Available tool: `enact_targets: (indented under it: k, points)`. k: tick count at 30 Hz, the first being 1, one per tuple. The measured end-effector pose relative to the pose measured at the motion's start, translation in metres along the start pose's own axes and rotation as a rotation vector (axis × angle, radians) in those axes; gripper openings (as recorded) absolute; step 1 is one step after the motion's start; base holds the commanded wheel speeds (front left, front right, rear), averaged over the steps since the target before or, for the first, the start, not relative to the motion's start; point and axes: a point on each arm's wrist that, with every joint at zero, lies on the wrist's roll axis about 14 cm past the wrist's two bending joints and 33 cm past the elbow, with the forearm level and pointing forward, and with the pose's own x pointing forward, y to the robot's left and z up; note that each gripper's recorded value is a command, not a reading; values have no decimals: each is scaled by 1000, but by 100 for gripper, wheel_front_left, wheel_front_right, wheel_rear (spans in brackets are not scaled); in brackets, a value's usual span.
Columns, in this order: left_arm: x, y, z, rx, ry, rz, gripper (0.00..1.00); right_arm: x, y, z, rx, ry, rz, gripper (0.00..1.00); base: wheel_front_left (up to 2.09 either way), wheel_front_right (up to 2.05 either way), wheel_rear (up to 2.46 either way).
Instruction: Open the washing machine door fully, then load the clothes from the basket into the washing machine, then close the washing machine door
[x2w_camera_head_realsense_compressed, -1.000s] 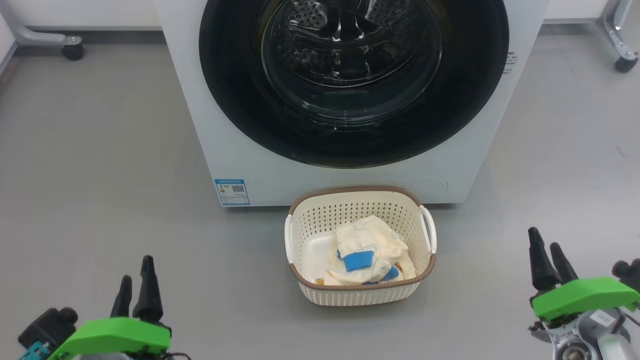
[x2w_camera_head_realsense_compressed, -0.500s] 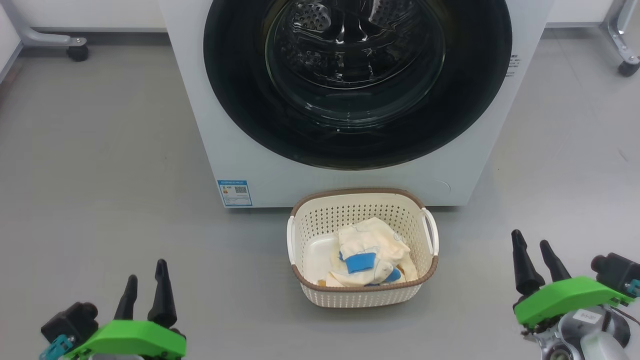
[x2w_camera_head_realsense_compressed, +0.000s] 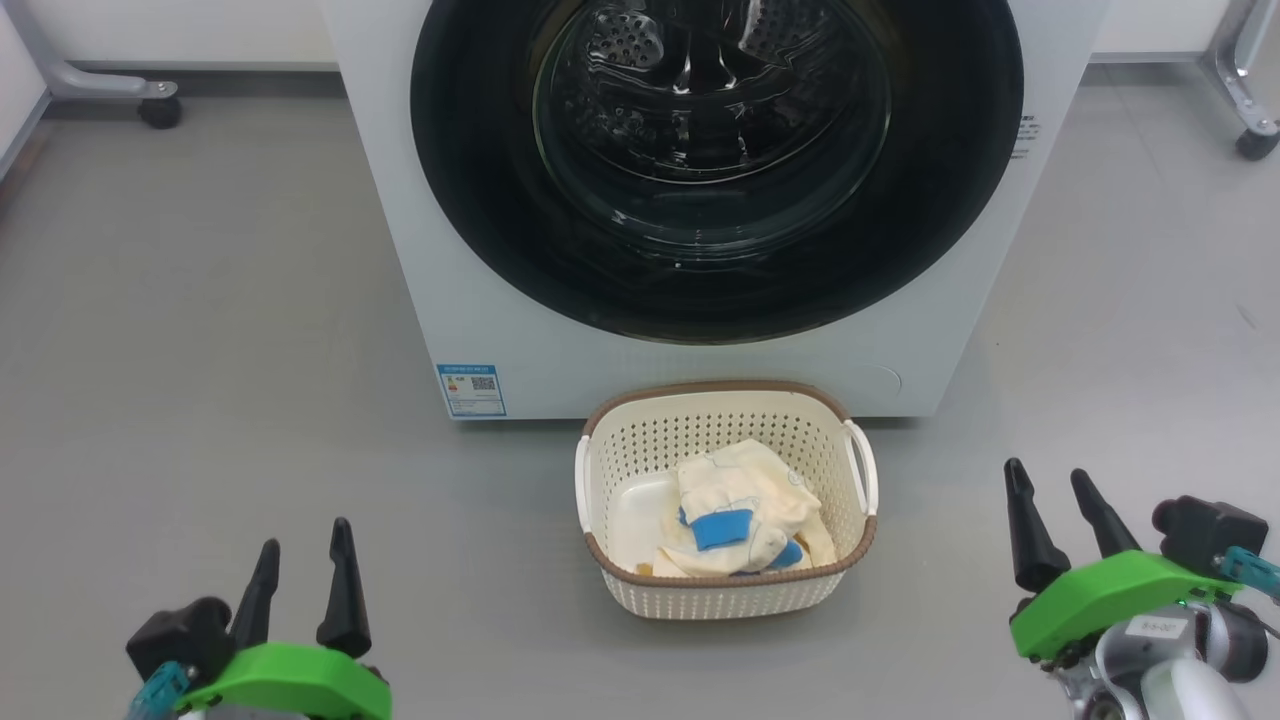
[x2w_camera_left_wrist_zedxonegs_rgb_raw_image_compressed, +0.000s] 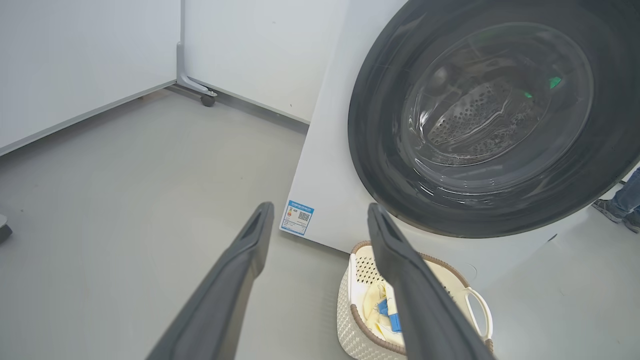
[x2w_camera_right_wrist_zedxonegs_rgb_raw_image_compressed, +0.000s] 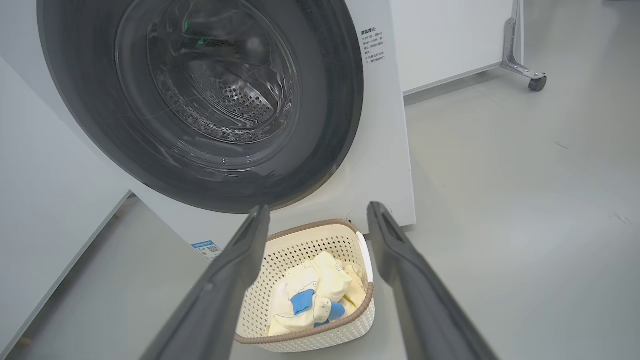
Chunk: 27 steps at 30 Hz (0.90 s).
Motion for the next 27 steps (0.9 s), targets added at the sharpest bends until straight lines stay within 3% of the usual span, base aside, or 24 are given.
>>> enact_targets:
  k: [27]
  points:
    - [5,-15,8,286,-57,-66,100,2,9,11,-340,-45,38,100,0,0,0]
